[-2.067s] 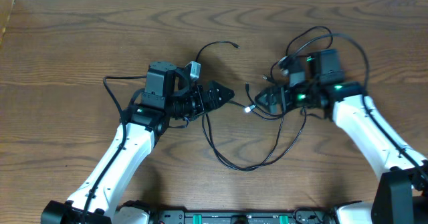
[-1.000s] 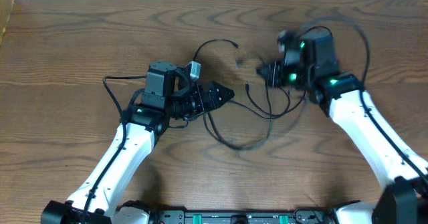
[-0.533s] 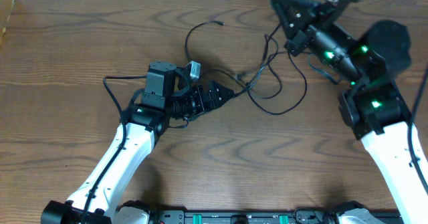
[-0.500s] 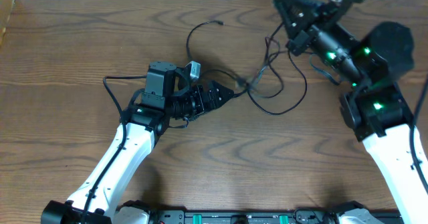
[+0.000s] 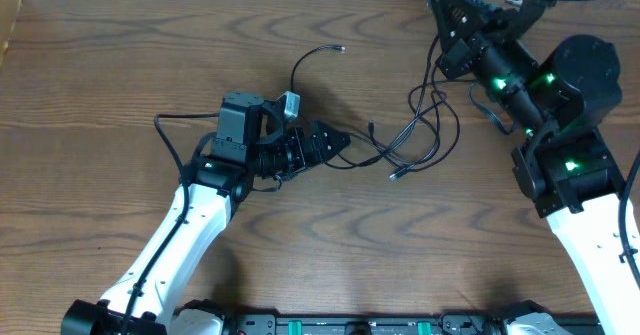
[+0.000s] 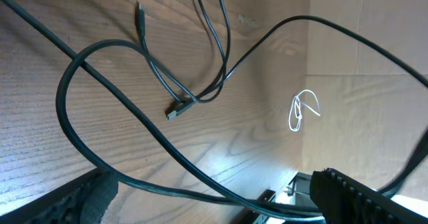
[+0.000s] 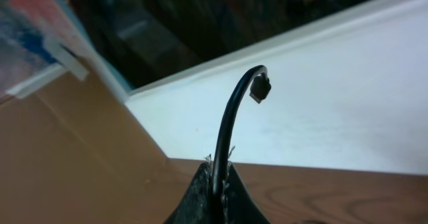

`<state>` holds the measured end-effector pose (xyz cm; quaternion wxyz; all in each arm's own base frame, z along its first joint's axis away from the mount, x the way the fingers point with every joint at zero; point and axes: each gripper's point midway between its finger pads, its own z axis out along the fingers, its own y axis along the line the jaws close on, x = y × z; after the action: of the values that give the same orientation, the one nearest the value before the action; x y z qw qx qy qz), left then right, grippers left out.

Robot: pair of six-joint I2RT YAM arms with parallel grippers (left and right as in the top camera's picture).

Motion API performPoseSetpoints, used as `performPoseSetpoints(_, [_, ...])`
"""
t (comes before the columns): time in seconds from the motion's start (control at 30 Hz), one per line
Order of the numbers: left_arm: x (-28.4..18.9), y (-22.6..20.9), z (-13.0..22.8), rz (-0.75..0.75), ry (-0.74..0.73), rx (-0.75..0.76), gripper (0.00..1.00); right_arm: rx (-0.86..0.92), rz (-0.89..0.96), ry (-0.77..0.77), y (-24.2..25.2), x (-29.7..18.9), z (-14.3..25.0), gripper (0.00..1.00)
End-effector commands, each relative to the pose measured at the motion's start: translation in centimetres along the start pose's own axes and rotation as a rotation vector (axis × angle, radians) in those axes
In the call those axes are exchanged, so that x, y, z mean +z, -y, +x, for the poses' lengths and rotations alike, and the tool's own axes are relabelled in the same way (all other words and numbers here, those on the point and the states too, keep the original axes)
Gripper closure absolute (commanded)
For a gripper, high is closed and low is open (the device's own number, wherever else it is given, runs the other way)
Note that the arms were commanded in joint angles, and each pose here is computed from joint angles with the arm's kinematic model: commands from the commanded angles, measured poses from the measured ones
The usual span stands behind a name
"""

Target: Untangle cables

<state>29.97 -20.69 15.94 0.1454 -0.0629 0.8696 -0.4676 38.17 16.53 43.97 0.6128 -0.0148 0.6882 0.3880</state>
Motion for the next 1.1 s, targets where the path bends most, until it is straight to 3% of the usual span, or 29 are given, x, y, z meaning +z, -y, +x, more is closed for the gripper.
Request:
performPoseSetpoints(0.0, [0.1,-0.3,0.2,-0.009,-0.003,0.009,0.04,-0.025,0.062,0.014,0.8,-0.4,-0.5,0.99])
performPoseSetpoints(0.13, [0.1,-0.3,0.2,-0.009,-0.003,0.009,0.04,-0.089,0.193,-0.092,3.7,-0.9,2.2,0.99])
performPoseSetpoints(0.4, [0.1,-0.3,0.2,-0.009,-0.003,0.009,0.04,-0.119,0.835,-0.357,15.8,-6.6,9.3,0.98])
performPoseSetpoints(0.43, [0.1,-0.3,0.2,-0.009,-0.003,0.009,0.04,-0.129,0.883,-0.393,16.7,-7.1,10.2,0.89])
performPoseSetpoints(0.47, [0.1,-0.3,0.2,-0.009,-0.003,0.009,0.03,-0.136,0.917,-0.431,17.5,-7.4,11.1,0.73])
performPoseSetpoints(0.5, [0.1,-0.3,0.2,-0.009,-0.003,0.009,0.04,-0.137,0.936,-0.469,18.1,-7.5,12.0,0.50])
performPoseSetpoints(0.57, [0.1,-0.3,0.2,-0.009,-0.003,0.009,0.03,-0.131,0.949,-0.534,19.0,-7.3,13.8,0.17])
performPoseSetpoints(0.63, [0.1,-0.3,0.2,-0.009,-0.003,0.009,0.04,-0.115,0.943,-0.599,19.7,-6.8,15.7,0.01])
performPoseSetpoints(0.87, [0.1,-0.3,0.2,-0.009,-0.003,0.009,0.04,-0.046,0.911,-0.797,21.5,-5.9,21.8,0.01])
performPoseSetpoints(1.07, [0.1,-0.3,0.2,-0.009,-0.003,0.009,0.04,-0.003,0.871,-0.865,20.8,-6.2,23.3,0.01])
